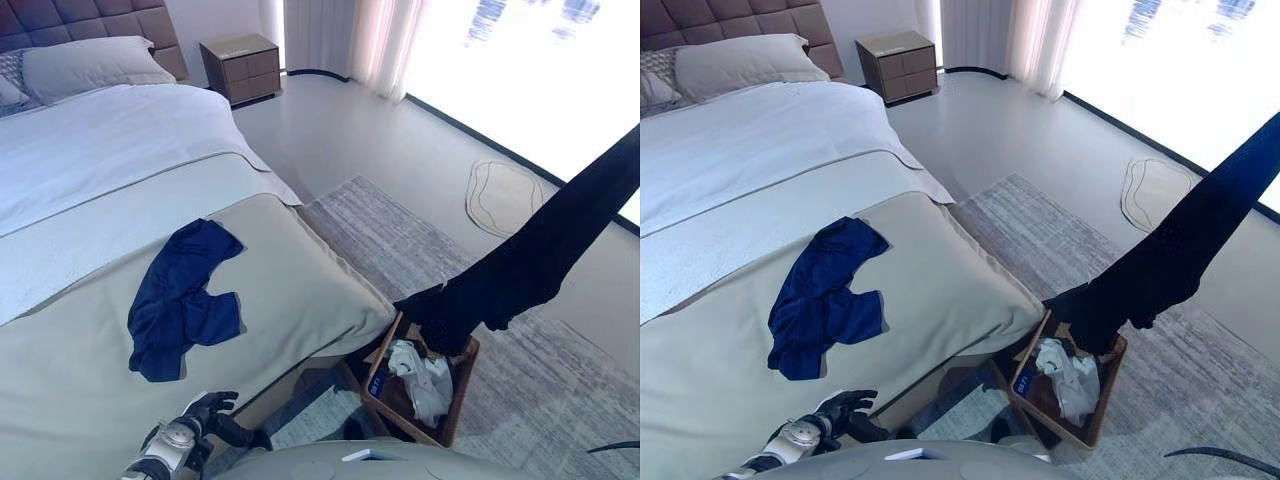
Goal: Pick up the clothes from the bed and place them into the basket
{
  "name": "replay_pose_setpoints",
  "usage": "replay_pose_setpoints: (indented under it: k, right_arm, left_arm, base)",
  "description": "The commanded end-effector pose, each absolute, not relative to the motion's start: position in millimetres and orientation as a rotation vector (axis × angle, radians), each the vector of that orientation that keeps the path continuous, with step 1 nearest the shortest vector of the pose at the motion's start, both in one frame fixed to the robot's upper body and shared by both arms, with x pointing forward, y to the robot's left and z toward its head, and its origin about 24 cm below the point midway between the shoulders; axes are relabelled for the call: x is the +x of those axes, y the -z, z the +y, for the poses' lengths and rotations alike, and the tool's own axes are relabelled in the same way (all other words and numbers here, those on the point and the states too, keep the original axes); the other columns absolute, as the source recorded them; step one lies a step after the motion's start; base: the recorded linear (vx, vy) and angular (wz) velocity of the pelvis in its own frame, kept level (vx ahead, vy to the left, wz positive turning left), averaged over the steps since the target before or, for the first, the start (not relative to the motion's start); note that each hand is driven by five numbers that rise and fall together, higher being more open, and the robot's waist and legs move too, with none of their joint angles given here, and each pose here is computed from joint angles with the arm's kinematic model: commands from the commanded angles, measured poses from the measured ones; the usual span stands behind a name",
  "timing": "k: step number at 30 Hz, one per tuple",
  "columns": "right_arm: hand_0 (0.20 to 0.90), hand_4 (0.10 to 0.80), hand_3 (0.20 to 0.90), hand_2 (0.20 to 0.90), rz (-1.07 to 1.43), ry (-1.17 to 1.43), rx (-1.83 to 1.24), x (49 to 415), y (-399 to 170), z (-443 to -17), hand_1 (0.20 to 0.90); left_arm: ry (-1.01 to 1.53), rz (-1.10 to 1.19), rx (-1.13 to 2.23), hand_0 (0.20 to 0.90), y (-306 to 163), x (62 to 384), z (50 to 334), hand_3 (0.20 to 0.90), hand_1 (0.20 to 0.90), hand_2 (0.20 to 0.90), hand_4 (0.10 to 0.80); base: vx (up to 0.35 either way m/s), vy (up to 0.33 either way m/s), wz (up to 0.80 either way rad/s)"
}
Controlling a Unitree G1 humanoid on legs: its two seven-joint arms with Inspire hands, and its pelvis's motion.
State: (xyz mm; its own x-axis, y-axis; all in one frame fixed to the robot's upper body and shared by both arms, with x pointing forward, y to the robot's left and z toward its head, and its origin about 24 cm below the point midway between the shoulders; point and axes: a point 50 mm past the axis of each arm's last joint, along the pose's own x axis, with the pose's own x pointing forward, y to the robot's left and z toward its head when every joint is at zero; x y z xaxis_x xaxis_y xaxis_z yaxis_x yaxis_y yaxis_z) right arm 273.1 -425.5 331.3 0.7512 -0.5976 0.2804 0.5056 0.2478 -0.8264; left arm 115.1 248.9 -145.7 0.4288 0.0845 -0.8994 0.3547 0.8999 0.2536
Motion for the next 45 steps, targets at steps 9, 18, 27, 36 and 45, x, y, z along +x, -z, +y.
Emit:
replay_pose_setpoints:
  k: [9,18,27,36,45]
  right_arm:
    - [0.300,0.100,0.200,0.300,0.212,0.659,-1.064,251,-339,-436,0.300]
    - [0.300,0.100,0.200,0.300,0.472,0.432,-1.078,255,-272,-439,0.300]
    - [0.300,0.100,0.200,0.300,0.576,0.247,-1.091,274,-229,-418,0.300]
    - [0.300,0.100,0.200,0.300,0.612,0.130,-1.072,293,-195,-394,0.300]
    - [0.300,0.100,0.200,0.300,0.572,0.136,-1.103,323,-193,-369,0.300]
  left_arm:
    - [0.139,1.038,0.529,0.900,128,140,278,0.900,0.900,0.900,0.800]
    - [0.133,1.022,0.539,0.900,125,144,281,0.900,0.900,0.900,0.800]
    - [0.137,0.965,0.539,0.900,118,158,279,0.900,0.900,0.900,0.800]
    - [0.136,0.860,0.533,0.900,104,185,273,0.900,0.900,0.900,0.800]
    - [0.063,0.638,0.426,0.900,74,228,267,0.900,0.900,0.900,0.800]
  base:
    - [-0.006,-0.004,-0.01]
    - [-0.003,-0.020,-0.03]
    - [-0.021,-0.032,-0.01]
    - [-0.058,-0.023,0.00]
    - [-0.092,0.004,-0.08]
